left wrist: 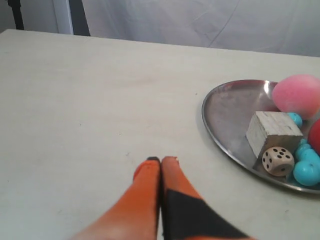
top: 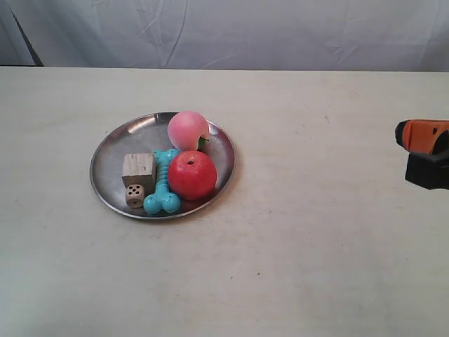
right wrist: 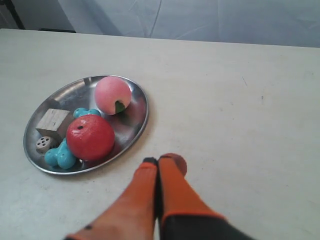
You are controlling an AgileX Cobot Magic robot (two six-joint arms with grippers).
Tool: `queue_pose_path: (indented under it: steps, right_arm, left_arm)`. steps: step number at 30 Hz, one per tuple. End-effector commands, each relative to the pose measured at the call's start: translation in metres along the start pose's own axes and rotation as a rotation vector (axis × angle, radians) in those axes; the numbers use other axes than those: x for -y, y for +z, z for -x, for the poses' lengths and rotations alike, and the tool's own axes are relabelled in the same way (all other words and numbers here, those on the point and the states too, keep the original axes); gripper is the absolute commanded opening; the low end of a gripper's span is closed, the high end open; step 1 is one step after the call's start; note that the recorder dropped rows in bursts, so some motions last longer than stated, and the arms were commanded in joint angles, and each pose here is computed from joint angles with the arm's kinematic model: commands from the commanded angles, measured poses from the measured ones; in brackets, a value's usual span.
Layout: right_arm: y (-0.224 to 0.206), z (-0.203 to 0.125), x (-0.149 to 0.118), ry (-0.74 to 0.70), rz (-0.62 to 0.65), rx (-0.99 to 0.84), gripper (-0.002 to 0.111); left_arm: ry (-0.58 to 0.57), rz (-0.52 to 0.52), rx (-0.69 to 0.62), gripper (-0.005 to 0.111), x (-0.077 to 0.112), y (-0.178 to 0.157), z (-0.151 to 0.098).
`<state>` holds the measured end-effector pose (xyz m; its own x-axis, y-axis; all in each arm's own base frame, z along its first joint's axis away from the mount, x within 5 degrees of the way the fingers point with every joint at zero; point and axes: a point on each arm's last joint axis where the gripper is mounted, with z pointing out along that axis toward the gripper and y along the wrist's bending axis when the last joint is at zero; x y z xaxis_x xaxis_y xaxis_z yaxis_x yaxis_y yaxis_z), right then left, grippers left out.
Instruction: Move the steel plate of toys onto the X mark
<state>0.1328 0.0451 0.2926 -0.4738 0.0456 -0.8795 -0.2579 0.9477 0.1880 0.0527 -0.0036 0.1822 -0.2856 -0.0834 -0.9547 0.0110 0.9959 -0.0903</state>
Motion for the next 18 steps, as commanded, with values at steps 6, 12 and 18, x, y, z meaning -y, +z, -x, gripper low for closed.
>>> queue_pose_path:
  steps: [6, 12, 18]
  right_arm:
    - [-0.001, 0.0, 0.0, 0.002, 0.003, 0.013, 0.0]
    - [-0.001, 0.0, 0.0, 0.002, 0.003, 0.013, 0.0]
    - [-0.025, -0.001, 0.009, -0.106, -0.08, 0.113, 0.0]
  left_arm:
    - [0.0, 0.004, 0.033, 0.0, -0.001, 0.001, 0.0]
    - [0.0, 0.004, 0.033, 0.0, -0.001, 0.001, 0.0]
    - [0.0, 0.004, 0.033, 0.0, -0.001, 0.001, 0.0]
